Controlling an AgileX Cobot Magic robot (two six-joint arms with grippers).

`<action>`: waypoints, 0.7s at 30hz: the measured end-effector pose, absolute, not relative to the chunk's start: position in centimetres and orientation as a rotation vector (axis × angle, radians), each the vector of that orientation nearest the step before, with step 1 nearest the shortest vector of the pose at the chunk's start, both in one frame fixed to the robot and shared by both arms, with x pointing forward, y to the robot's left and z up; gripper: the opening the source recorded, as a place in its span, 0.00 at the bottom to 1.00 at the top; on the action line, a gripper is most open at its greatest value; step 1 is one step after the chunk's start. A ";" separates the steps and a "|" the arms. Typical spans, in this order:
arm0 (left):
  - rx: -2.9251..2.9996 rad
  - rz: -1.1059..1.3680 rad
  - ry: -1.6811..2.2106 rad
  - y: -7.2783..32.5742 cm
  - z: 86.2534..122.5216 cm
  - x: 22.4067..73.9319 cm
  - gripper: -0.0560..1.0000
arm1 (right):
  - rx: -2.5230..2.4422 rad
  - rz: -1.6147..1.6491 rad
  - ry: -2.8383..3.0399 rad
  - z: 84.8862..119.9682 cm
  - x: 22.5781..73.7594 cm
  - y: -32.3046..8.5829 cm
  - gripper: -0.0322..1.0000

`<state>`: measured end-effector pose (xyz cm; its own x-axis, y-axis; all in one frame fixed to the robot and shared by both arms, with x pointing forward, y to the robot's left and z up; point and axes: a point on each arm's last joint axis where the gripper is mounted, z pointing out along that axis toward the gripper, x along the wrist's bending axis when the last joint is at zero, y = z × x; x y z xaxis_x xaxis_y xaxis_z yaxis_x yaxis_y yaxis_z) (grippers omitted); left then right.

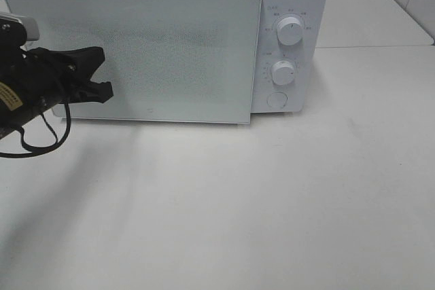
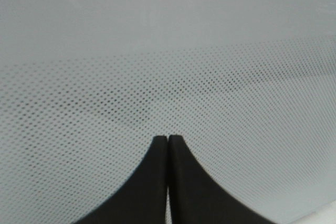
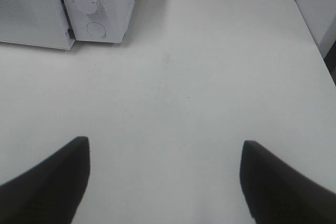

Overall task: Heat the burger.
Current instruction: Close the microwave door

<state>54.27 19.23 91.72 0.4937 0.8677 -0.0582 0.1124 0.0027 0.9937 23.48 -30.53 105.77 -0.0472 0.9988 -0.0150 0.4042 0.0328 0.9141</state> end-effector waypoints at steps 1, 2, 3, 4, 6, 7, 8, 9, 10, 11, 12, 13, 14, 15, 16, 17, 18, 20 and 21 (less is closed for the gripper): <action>1.465 0.742 0.905 19.2 91.7 54.3 0.05 | 1.469 0.996 1.555 105.8 23.5 -30.5 0.76; 1.467 0.733 0.894 18.7 91.6 54.5 0.05 | 1.469 0.996 1.555 105.8 23.5 -30.5 0.76; 1.469 0.722 0.885 18.1 91.4 54.8 0.05 | 1.469 0.996 1.555 105.8 23.5 -30.5 0.76; 1.469 0.722 0.885 18.1 91.4 54.8 0.05 | 1.469 0.996 1.555 105.8 23.5 -30.5 0.76; 1.470 0.719 0.880 17.8 91.4 55.0 0.05 | 1.469 0.996 1.555 105.8 23.5 -30.5 0.76; 1.474 0.712 0.869 17.3 91.3 55.3 0.05 | 1.469 0.996 1.555 105.8 23.5 -30.5 0.76; 1.481 0.703 0.867 16.9 91.1 55.6 0.05 | 1.469 0.996 1.555 105.8 23.5 -30.5 0.76; 1.481 0.703 0.867 16.9 91.1 55.6 0.05 | 1.469 0.996 1.555 105.8 23.5 -30.5 0.76; 1.483 0.701 0.866 16.7 91.1 55.7 0.05 | 1.469 0.996 1.555 105.8 23.5 -30.5 0.76; 1.483 0.701 0.866 16.7 91.1 55.7 0.05 | 1.469 0.996 1.555 105.8 23.5 -30.5 0.76; 1.486 0.694 0.862 16.1 91.1 56.2 0.05 | 1.469 0.996 1.555 105.8 23.5 -30.5 0.76; 1.490 0.684 0.849 15.4 91.1 56.5 0.05 | 1.469 0.996 1.555 105.8 23.5 -30.5 0.76; 1.490 0.684 0.849 15.4 91.1 56.5 0.05 | 1.469 0.996 1.555 105.8 23.5 -30.5 0.76; 1.494 0.678 0.844 15.1 91.1 56.6 0.05 | 1.469 0.996 1.555 105.8 23.5 -30.5 0.76; 1.494 0.678 0.844 15.1 91.1 56.6 0.05 | 1.469 0.996 1.555 105.8 23.5 -30.5 0.76; 1.506 0.662 0.818 14.2 91.1 56.8 0.05 | 1.469 0.996 1.555 105.8 23.5 -30.5 0.76; 1.530 0.644 0.796 13.3 90.9 57.0 0.05 | 1.469 0.996 1.555 105.8 23.5 -30.5 0.76; 1.535 0.639 0.780 12.8 91.0 57.1 0.05 | 1.469 0.996 1.555 105.8 23.5 -30.5 0.76; 1.547 0.625 0.745 11.9 91.0 57.3 0.05 | 1.469 0.996 1.555 105.8 23.5 -30.5 0.76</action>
<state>57.34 11.90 90.96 0.6450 0.7636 -0.0312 0.1013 -0.0450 0.9938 23.48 -30.53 105.77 -0.0472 0.9988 -0.0150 0.4042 0.0328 0.9141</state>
